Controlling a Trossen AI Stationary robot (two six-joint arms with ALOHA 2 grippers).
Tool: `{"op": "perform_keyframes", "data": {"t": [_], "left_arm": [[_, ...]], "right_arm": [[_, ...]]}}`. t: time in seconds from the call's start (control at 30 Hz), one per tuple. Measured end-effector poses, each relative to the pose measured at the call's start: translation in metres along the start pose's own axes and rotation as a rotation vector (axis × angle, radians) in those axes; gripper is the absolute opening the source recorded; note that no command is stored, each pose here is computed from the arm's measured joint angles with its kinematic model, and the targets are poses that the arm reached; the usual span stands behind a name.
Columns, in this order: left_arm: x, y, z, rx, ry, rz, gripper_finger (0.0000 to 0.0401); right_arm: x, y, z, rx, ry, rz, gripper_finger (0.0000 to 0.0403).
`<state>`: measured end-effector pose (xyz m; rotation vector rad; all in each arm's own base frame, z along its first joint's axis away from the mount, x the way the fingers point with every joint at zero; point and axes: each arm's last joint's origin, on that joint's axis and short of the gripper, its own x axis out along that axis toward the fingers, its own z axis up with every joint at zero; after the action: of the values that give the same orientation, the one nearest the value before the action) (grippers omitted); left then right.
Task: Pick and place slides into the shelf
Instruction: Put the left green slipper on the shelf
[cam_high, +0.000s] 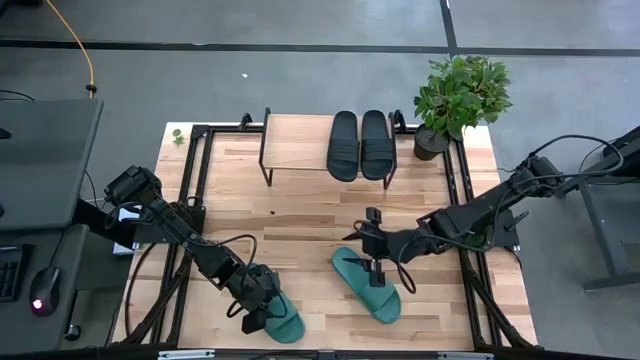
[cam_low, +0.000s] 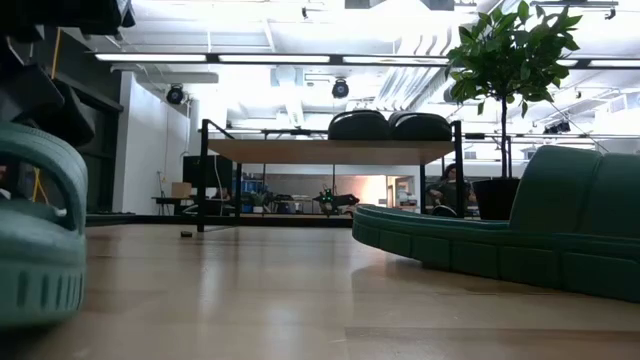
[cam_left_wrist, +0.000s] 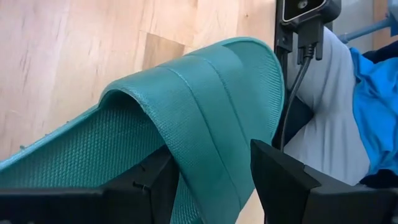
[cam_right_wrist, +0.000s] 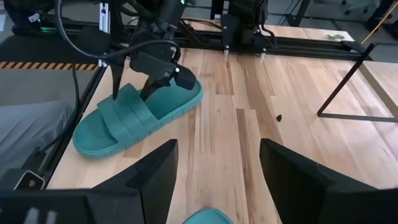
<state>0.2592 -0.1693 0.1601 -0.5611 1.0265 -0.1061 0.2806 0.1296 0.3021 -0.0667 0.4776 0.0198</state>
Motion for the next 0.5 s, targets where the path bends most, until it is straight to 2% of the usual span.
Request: {"op": "perform_keyframes", "data": {"t": [0.13, 0.23, 0.5], "left_arm": [[0.0000, 0.0002, 0.0001, 0.000, -0.005, 0.005, 0.0175], [0.0000, 0.0004, 0.0002, 0.002, -0.011, 0.011, 0.0156], [0.0000, 0.0005, 0.0005, 0.011, -0.013, 0.011, 0.0051]], "right_arm": [[-0.0017, 0.0042, 0.0003, -0.003, -0.010, 0.006, 0.0217], [-0.0026, 0.0063, 0.0005, -0.004, -0.016, 0.013, 0.0217], [-0.0027, 0.0064, 0.0007, -0.004, -0.018, 0.012, 0.0217]]}}
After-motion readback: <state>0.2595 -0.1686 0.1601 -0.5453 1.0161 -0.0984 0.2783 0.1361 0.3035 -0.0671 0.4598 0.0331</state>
